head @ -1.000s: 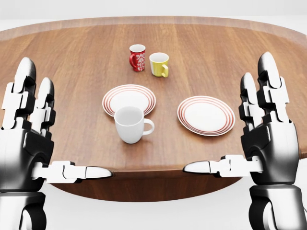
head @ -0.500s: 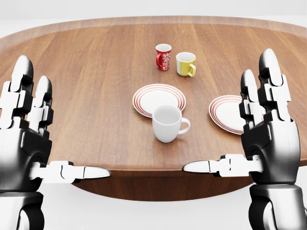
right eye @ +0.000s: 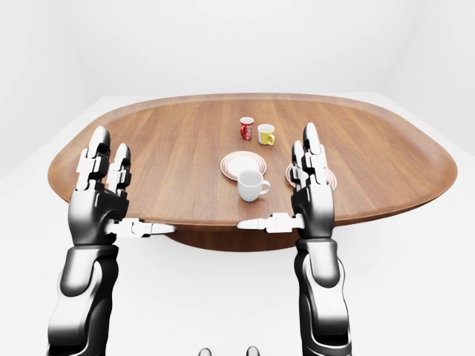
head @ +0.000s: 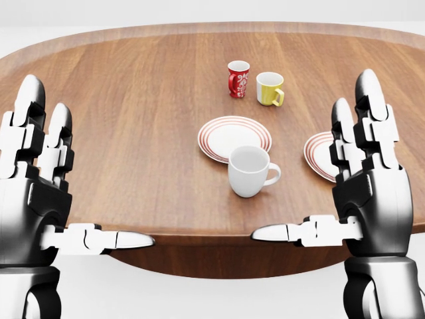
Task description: Put the white mug on the left plate.
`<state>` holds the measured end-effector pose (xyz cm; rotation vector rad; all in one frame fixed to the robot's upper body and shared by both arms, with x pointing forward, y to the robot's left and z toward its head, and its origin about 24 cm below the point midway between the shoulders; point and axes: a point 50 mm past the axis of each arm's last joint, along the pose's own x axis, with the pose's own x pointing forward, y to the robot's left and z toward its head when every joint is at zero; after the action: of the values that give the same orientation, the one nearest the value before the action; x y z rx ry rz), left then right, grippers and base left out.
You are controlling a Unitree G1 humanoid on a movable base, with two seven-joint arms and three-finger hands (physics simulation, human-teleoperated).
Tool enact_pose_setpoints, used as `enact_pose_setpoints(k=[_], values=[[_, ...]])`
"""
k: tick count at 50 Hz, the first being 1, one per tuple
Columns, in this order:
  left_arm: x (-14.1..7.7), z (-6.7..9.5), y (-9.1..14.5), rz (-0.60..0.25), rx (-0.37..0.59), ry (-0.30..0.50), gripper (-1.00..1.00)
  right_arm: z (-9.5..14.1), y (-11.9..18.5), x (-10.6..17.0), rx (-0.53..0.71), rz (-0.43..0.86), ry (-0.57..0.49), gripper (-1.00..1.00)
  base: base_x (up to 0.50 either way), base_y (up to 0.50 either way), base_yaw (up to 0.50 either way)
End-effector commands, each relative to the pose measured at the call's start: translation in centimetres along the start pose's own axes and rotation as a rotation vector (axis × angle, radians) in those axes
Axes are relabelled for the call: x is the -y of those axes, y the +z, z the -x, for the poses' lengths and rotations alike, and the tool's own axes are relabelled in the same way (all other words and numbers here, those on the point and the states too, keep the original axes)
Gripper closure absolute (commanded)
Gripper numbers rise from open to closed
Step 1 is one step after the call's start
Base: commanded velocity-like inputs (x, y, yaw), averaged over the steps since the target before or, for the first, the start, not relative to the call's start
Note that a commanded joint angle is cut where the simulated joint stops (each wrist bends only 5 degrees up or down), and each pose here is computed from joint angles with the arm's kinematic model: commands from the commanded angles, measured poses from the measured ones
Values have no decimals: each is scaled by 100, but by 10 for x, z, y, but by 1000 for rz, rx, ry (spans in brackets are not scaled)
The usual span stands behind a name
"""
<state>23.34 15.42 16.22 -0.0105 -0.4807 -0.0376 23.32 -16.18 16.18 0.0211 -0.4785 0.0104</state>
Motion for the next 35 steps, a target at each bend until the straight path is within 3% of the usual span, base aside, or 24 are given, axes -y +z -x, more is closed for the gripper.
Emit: enact_pose_setpoints(k=[1,8,35], values=[[0,0,1,-1,3,-2,-100,0,0,0,1,-3,-11,-100,0,0,0],[0,0,2,-2,10,-2,-100,1,5,2,23,-51,-7,-100,9,0,0],[-1,0,5,6,21,-5,-100,2,11,0,46,-65,21,-100,50,0,0]])
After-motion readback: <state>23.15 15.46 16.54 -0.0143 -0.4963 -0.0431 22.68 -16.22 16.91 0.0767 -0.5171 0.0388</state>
